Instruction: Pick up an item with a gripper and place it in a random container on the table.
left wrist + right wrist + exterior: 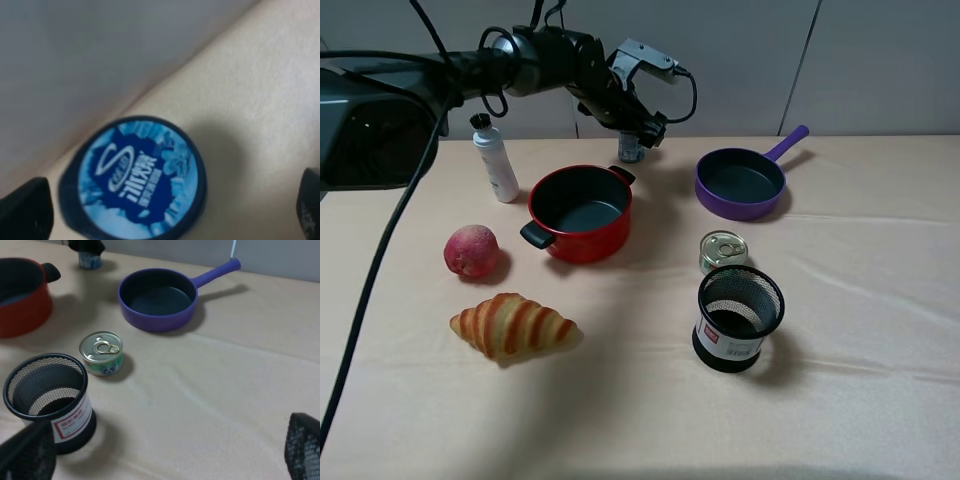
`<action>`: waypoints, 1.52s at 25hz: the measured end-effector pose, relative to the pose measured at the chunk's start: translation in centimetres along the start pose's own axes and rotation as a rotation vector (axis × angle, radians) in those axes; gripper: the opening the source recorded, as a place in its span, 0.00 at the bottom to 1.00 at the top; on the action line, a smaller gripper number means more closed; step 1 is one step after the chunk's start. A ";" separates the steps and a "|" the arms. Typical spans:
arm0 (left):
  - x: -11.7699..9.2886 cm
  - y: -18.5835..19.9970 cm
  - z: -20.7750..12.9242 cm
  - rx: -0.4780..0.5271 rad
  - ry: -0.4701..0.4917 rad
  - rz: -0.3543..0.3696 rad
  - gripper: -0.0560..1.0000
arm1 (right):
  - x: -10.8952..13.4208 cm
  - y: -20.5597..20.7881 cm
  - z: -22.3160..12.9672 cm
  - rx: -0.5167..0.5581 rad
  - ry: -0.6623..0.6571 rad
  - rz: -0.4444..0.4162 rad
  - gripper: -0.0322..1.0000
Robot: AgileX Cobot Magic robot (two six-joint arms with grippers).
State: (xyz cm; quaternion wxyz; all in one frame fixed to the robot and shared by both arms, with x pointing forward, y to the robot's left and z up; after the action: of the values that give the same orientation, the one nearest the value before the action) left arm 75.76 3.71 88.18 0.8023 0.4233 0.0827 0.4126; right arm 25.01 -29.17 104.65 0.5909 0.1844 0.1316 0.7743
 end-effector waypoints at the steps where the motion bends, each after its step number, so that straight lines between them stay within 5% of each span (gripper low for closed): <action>1: -0.1 -0.4 -0.3 0.002 -0.001 -0.001 0.99 | 0.0 0.0 0.0 0.000 0.000 0.000 0.70; 16: -0.1 -1.4 -0.3 -0.058 -0.001 0.020 0.94 | -0.1 0.0 0.0 -0.001 0.007 -0.012 0.70; 27: -0.1 -1.4 -0.3 -0.056 -0.001 0.019 0.57 | -0.1 0.0 0.0 -0.001 0.008 -0.013 0.70; 38: -0.3 -1.4 -0.4 -0.048 0.026 0.000 0.55 | -0.1 0.0 0.0 -0.001 0.008 -0.013 0.70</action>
State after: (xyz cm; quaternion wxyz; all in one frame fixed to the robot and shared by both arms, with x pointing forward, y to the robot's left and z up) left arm 76.21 3.30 86.78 0.8111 0.3985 0.0829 0.4201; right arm 25.05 -29.32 104.65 0.5956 0.1800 0.1347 0.7712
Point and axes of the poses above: a point on each arm's last joint axis where the gripper is mounted, y pointing back along that axis away from the gripper, x along the wrist's bending axis when the last joint is at zero, z = x × y, the point moved 2 cm from there along -y, pointing out along that axis toward the gripper, and after that the axes turned 8 degrees about -y, right-handed, at the moved point
